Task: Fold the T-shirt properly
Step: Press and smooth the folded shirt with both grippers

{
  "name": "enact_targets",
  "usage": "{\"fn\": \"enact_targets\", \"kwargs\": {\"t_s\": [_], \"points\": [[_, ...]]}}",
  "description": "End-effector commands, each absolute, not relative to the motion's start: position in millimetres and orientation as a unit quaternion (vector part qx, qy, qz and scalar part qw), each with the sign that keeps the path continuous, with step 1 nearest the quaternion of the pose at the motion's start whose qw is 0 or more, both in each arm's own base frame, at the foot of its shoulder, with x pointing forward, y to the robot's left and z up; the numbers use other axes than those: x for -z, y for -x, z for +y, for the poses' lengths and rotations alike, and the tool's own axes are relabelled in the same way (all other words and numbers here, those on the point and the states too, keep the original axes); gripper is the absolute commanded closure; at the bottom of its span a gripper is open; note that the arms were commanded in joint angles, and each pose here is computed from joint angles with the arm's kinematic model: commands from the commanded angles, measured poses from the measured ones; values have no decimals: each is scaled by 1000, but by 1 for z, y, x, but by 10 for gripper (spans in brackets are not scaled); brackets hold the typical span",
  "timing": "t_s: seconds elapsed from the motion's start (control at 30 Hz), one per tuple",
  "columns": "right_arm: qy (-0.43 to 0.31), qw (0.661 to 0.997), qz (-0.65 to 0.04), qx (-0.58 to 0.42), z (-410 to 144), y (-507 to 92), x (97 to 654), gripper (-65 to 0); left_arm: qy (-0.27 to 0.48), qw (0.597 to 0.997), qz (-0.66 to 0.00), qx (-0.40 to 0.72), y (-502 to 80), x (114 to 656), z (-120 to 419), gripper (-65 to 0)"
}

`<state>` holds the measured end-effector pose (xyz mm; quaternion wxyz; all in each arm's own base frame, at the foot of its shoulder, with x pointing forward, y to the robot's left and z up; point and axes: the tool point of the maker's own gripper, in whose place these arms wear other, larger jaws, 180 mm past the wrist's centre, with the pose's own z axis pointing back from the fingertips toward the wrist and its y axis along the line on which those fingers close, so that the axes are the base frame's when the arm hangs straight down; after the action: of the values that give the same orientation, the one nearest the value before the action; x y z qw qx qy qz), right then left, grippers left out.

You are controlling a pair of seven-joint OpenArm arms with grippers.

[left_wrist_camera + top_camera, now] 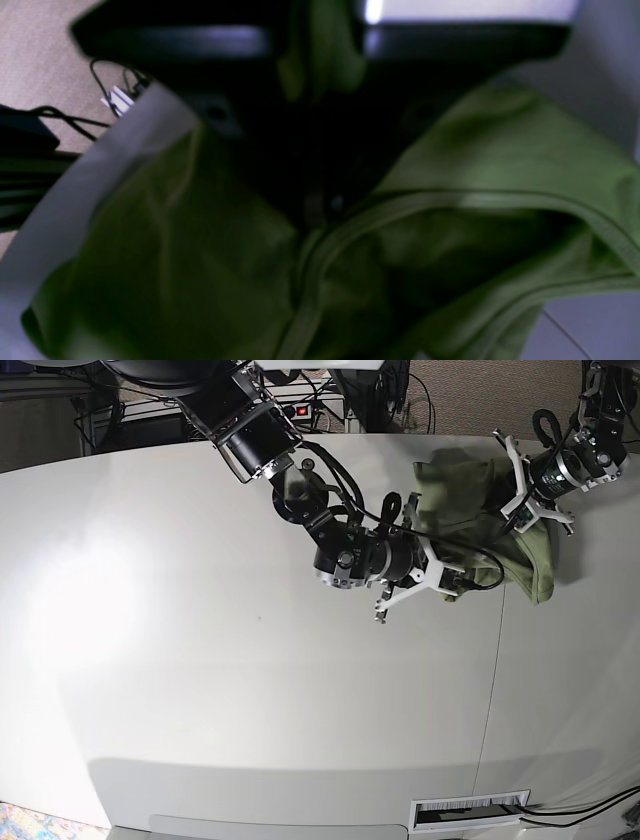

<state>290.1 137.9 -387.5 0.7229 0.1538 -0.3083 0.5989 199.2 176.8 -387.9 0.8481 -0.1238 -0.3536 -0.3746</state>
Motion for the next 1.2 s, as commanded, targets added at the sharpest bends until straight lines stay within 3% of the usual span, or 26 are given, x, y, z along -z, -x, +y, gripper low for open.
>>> {"fn": "enact_targets", "kwargs": {"t_s": [0.0,0.13,0.4,0.6,0.87,1.17], "points": [[-145,715,-330,-599,143,-303,372,0,122,840,-364,383,-204,380,177,0],[-110,737,-316,-587,121,-316,378,0,108,840,-357,394,-203,383,180,0],[-138,776,-325,-522,98,-335,372,0,107,840,-358,394,-203,383,181,0],[-183,759,-368,-505,113,-335,339,0,58,828,-370,417,-219,379,191,0],[-165,755,-378,-510,109,-336,323,0,18,800,-414,433,-261,355,195,0],[-162,756,-375,-511,108,-336,324,0,8,837,-365,407,-261,373,218,0]]}}
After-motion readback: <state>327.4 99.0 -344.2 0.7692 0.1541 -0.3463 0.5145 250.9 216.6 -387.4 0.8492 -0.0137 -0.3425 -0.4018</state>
